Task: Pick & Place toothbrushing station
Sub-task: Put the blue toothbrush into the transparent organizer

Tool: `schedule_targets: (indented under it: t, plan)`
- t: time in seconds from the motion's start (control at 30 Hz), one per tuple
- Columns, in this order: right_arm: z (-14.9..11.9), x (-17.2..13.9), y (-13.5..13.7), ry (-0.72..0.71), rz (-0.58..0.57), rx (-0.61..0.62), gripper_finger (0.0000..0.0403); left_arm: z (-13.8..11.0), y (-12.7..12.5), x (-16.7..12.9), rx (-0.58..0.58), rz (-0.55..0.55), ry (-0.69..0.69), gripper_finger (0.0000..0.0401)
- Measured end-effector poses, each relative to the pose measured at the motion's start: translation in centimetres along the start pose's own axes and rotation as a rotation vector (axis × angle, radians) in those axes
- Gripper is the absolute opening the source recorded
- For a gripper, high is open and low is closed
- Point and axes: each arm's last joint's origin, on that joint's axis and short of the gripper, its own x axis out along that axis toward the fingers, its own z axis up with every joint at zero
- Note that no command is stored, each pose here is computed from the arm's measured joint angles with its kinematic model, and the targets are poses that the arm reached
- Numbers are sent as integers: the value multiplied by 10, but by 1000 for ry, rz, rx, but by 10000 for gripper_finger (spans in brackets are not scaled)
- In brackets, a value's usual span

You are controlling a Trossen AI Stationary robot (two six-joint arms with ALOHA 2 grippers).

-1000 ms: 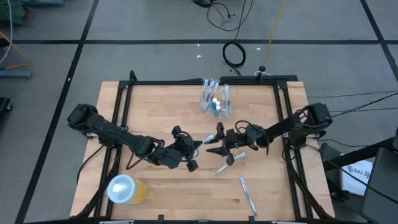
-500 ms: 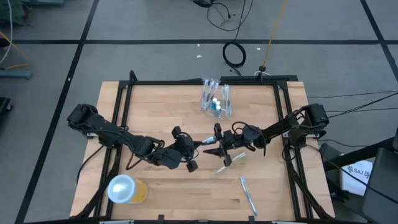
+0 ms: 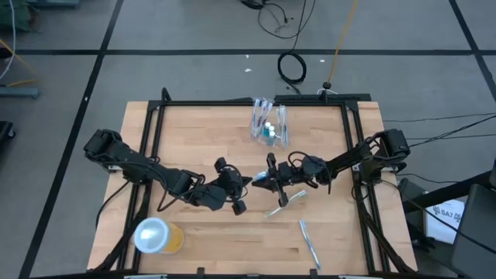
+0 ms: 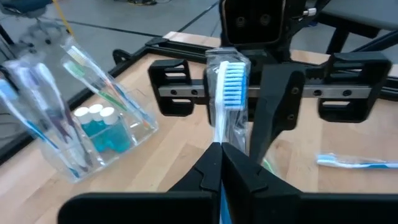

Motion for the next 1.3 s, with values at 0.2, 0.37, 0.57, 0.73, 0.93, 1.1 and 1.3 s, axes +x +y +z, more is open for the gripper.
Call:
schedule_targets:
  t: [0.2, 0.37, 0.57, 0.73, 0.93, 1.1, 1.3]
  plan:
    - [-4, 0, -3, 37, -82, 1, 1, -2, 0, -1, 10, -10, 18, 45]
    - [-5, 0, -3, 47, -85, -12, 1, -8, 2, -1, 41, 9, 69, 77]
    - [-5, 0, -4, 46, -99, -15, 0, -13, 5, -1, 40, 29, 109, 97]
    - [-9, -1, -5, 80, -136, -14, 0, -12, 6, 0, 69, 41, 105, 100]
    - [-9, -1, -5, 88, -133, -13, 0, -10, 11, 4, 72, 42, 114, 37]
    - [-9, -1, -5, 88, -133, -13, 0, -10, 14, 7, 58, 19, 134, 16]
    - [-13, -1, -5, 125, -138, -28, 2, -19, 19, 8, 126, -37, 259, 37]
